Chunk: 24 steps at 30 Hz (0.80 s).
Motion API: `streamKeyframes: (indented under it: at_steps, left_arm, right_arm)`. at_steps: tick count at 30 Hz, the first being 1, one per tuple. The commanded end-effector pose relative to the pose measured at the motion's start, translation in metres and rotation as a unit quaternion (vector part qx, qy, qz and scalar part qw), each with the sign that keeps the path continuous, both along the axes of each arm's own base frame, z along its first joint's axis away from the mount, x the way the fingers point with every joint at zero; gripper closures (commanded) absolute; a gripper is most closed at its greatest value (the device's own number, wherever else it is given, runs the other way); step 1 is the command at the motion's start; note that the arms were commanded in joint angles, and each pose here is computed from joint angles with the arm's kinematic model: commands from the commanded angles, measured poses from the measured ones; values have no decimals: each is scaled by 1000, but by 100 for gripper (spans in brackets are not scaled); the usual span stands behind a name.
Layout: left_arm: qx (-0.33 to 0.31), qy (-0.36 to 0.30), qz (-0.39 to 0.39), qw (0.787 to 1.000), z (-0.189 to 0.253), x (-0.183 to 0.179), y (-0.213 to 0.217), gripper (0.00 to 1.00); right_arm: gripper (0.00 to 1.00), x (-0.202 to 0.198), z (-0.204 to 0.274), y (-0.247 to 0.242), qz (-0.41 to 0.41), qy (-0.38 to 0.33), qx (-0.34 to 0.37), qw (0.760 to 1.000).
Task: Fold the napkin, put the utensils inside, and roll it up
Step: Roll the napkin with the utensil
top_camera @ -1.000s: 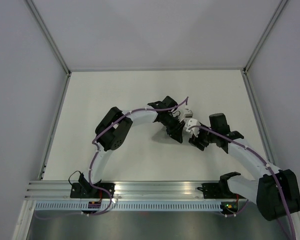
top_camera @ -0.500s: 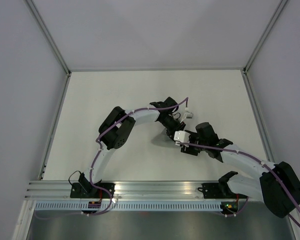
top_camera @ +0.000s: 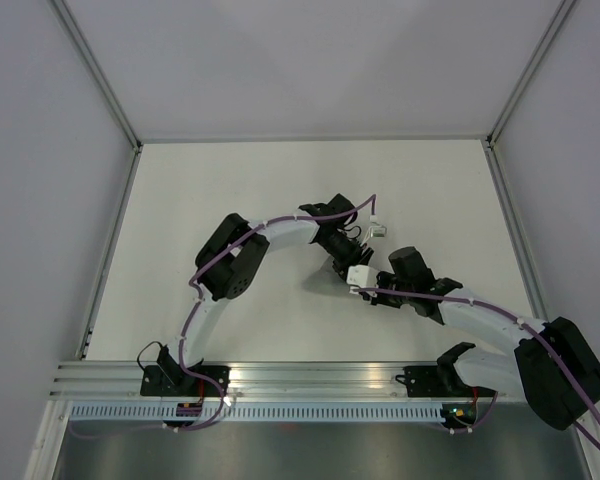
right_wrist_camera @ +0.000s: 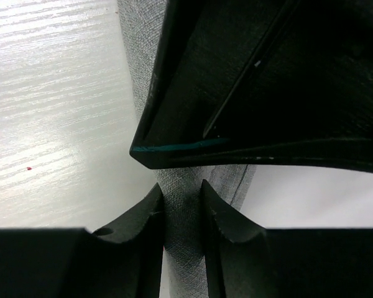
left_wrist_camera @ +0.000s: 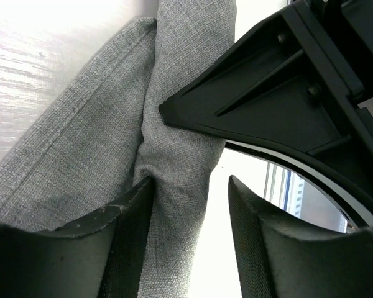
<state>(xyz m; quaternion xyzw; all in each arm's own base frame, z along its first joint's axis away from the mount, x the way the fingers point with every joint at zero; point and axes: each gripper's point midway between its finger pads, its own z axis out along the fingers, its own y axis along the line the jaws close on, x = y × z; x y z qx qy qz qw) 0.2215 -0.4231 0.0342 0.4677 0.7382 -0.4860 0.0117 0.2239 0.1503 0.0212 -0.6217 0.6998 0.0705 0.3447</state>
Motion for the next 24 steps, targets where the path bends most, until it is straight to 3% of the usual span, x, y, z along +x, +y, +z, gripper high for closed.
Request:
streamKeyframes:
  at_steps: [1,12,17,24]
  left_arm:
    - [62,-39,46,996,-18,17,16,40]
    - [-23,-99,172,980,49,76,35,35]
    - [-62,-179,241,952,93,100,54,35]
    - [-86,-260,307,912,115,95,87,34]
  right_arm:
    - [70,-1,3,-1,6,9,-12,1000]
    - [75,-13,1,0,28,73,-33,996]
    - [77,-15,-4,0,37,112,-46,992]
    - [79,-1,0,-7,29,190,-39,981]
